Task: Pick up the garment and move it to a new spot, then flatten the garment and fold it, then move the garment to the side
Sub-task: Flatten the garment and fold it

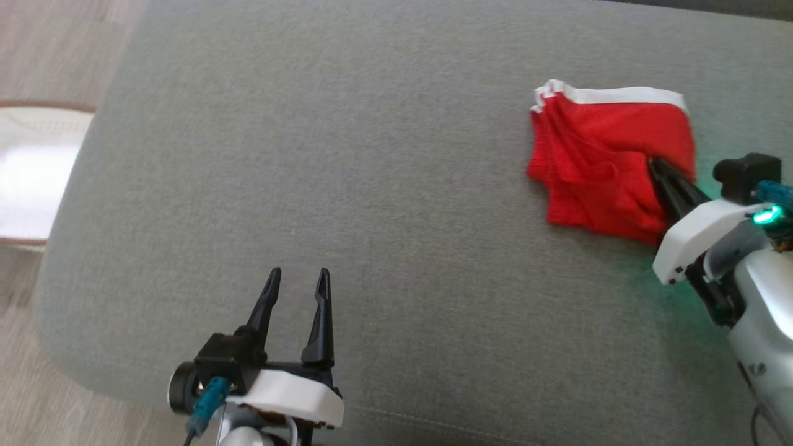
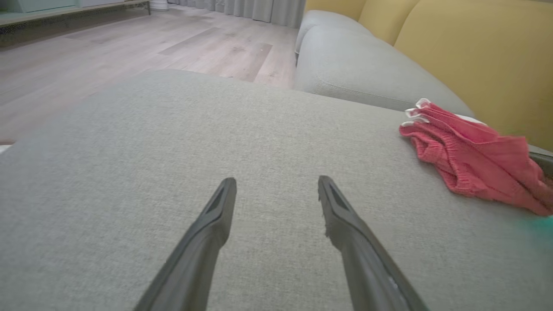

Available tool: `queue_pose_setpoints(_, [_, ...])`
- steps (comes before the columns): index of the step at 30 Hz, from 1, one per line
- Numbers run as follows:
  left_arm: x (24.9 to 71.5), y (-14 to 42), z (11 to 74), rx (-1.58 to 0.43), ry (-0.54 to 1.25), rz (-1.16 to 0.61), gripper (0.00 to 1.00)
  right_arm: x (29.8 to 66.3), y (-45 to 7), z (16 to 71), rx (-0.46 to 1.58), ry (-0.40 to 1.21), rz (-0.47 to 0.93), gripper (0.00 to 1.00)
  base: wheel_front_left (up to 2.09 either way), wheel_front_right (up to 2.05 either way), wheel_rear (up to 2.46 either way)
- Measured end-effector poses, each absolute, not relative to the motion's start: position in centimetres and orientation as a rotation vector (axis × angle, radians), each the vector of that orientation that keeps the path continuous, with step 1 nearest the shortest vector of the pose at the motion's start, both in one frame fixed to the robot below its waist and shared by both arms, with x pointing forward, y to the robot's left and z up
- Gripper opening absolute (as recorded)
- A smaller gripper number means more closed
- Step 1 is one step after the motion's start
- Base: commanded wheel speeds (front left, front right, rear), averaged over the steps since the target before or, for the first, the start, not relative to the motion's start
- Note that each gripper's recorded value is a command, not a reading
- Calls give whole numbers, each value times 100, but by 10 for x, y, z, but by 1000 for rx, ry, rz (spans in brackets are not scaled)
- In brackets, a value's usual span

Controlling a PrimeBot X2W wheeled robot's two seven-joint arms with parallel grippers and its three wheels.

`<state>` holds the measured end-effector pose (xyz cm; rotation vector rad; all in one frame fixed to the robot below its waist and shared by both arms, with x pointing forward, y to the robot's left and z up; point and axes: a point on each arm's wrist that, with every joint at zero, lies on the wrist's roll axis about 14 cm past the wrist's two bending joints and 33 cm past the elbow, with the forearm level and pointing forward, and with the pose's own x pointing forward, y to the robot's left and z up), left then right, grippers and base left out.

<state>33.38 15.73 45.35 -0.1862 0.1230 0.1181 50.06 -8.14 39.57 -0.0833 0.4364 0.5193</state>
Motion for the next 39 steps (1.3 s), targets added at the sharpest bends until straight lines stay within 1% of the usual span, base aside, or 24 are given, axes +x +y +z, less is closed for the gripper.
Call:
queue_pose_setpoints(3, [334, 162, 455, -181, 117, 134, 100, 506, -74, 396, -101, 430, 548, 0, 0, 0, 0])
queue_pose_setpoints(6, [334, 163, 459, -180, 105, 136, 100, 501, -62, 400, -101, 418, 591, 0, 0, 0, 0])
queue_pose_setpoints(11, [335, 160, 462, -182, 94, 126, 100, 480, -35, 405, -88, 418, 694, 0, 0, 0, 0])
queue_pose_setpoints(15, [336, 157, 463, -184, 91, 115, 100, 459, -18, 400, -91, 465, 770, 0, 0, 0, 0])
queue_pose_setpoints(21, [337, 155, 465, -186, 84, 106, 100, 442, -13, 394, -104, 506, 815, 0, 0, 0, 0])
queue_pose_setpoints(25, [337, 155, 469, -186, 71, 107, 100, 430, -15, 393, -95, 516, 817, 0, 0, 0, 0])
queue_pose_setpoints(29, [333, 157, 472, -189, 58, 112, 100, 425, -16, 410, -16, 443, 786, 0, 0, 0, 0])
queue_pose_setpoints(32, [325, 155, 471, -185, 60, 102, 100, 431, -32, 432, 50, 349, 715, 0, 0, 0, 0])
queue_pose_setpoints(35, [321, 156, 472, -171, 51, 93, 100, 437, -61, 453, 104, 255, 611, 0, 0, 0, 0])
queue_pose_setpoints(36, [320, 155, 473, -165, 46, 86, 100, 439, -74, 460, 120, 222, 568, 15, 0, 0, 0])
queue_pose_setpoints(37, [319, 156, 474, -161, 43, 83, 100, 440, -87, 466, 127, 192, 526, 42, 0, 0, 0])
queue_pose_setpoints(38, [318, 156, 474, -155, 40, 78, 100, 440, -103, 471, 129, 164, 479, 82, 0, 0, 0])
queue_pose_setpoints(39, [317, 157, 475, -149, 38, 79, 100, 439, -117, 475, 131, 143, 438, 100, 0, 0, 0])
